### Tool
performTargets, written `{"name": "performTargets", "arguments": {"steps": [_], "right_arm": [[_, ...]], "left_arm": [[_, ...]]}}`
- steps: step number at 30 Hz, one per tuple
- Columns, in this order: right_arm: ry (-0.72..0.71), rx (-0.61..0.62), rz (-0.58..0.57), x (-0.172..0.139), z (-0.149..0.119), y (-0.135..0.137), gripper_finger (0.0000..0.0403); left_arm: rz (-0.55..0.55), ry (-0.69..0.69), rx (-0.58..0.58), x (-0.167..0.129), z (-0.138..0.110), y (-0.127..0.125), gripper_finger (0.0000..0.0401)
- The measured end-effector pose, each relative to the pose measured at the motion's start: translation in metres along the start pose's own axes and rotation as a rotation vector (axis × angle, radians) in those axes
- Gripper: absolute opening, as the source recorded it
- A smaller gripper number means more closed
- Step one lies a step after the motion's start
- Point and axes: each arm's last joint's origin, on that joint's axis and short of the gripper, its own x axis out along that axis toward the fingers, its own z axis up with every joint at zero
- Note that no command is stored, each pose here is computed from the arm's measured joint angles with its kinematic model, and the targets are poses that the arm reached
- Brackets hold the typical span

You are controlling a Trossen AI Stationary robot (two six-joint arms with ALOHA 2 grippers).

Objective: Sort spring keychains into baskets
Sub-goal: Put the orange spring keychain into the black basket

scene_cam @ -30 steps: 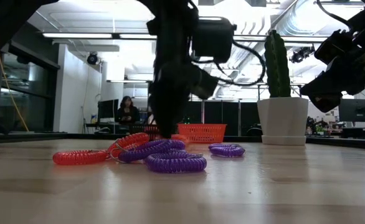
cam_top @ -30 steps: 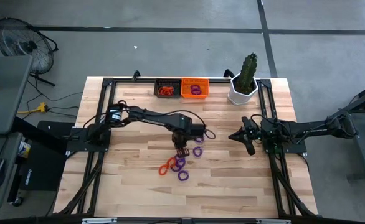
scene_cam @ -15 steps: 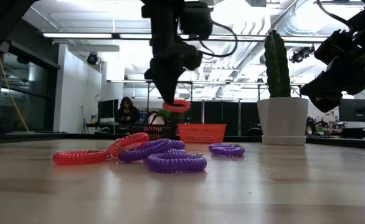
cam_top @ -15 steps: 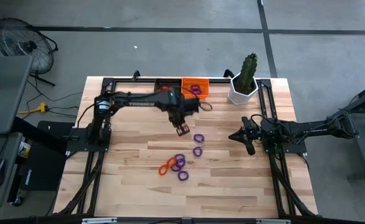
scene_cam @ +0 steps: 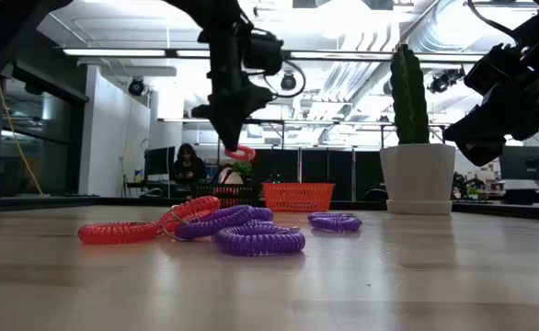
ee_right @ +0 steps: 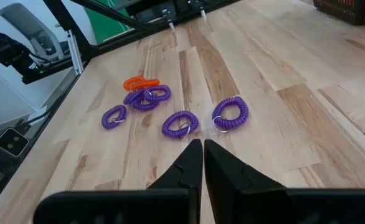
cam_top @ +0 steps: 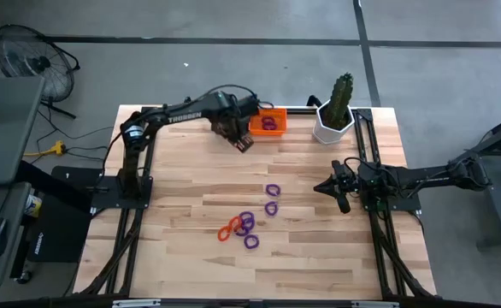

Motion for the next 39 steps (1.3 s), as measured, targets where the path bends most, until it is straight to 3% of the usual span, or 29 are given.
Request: {"name": "performTargets", "arguments": {"steps": [10,16,25,39], "right_arm": [[0.000,0.000,0.000,0.000,0.000,0.000,0.0012],[0.000,0.000,0.000,0.000,0.000,0.000,0.0012],[0.000,0.000,0.000,0.000,0.000,0.000,0.0012],[0.000,0.000,0.000,0.000,0.000,0.000,0.0012]], "left_arm": [[0.017,-0.035,-0.178,0.002,0.020,0.060,0.0019],[0.035,-0.107,-0.245,0.002,0.030,0.083,0.0019],[0.058,-0.083,-0.254,0.029,0.044,0.089,0.0019],[0.044,-0.090,-0.200,0.034,0.062,0.086,0.0034]]}}
